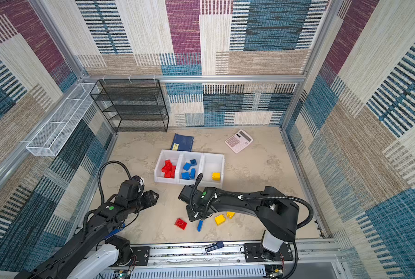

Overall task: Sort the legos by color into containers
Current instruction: 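Lift the blue brick into the middle compartment and open the right gripper, then grasp a red brick near the robot with the left gripper while the right withdraws, then carry the red brick into the nearest compartment and open the left gripper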

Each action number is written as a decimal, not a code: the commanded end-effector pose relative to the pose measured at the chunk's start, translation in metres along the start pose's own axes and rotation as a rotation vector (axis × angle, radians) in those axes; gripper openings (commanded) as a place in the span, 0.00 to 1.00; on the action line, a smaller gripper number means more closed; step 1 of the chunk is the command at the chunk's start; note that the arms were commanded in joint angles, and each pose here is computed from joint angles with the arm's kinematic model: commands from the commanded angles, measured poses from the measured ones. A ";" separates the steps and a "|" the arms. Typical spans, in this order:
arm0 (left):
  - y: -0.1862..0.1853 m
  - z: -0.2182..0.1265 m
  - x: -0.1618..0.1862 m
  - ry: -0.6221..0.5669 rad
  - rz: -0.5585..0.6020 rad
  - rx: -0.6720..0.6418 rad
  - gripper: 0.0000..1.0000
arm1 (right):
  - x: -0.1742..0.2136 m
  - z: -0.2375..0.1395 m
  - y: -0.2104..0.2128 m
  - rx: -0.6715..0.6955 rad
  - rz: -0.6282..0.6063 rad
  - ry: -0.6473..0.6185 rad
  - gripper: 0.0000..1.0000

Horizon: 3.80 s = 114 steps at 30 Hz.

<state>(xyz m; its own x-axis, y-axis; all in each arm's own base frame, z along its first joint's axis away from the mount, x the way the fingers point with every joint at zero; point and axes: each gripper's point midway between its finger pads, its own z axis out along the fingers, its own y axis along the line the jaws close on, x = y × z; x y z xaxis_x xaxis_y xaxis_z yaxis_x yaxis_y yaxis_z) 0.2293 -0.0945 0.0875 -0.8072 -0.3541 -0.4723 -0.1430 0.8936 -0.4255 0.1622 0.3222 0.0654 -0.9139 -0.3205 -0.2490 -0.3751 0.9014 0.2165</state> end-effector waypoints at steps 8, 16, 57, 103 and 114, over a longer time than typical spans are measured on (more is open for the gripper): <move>-0.006 0.000 0.010 0.041 -0.034 0.043 0.57 | -0.146 -0.034 -0.011 0.019 -0.124 -0.267 0.42; -0.003 -0.004 0.018 0.059 -0.053 0.048 0.57 | -0.204 -0.014 -0.036 0.055 -0.143 -0.282 0.42; -0.046 -0.004 0.059 0.192 0.151 0.196 0.56 | -0.170 -0.055 -0.066 0.013 -0.008 -0.349 0.64; -0.106 0.021 0.112 0.387 0.347 0.308 0.23 | -0.133 -0.051 -0.082 0.011 0.046 -0.316 0.64; -0.112 0.009 -0.037 0.116 0.147 0.310 0.23 | -0.129 -0.058 -0.085 0.013 0.052 -0.326 0.64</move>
<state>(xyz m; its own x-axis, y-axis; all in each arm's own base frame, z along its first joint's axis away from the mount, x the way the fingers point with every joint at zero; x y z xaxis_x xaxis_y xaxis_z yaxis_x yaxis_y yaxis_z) 0.2633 -0.1955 0.1333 -0.8845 -0.1651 -0.4364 0.1441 0.7930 -0.5920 0.3014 0.2701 0.1286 -0.8393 -0.1825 -0.5122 -0.3313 0.9186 0.2156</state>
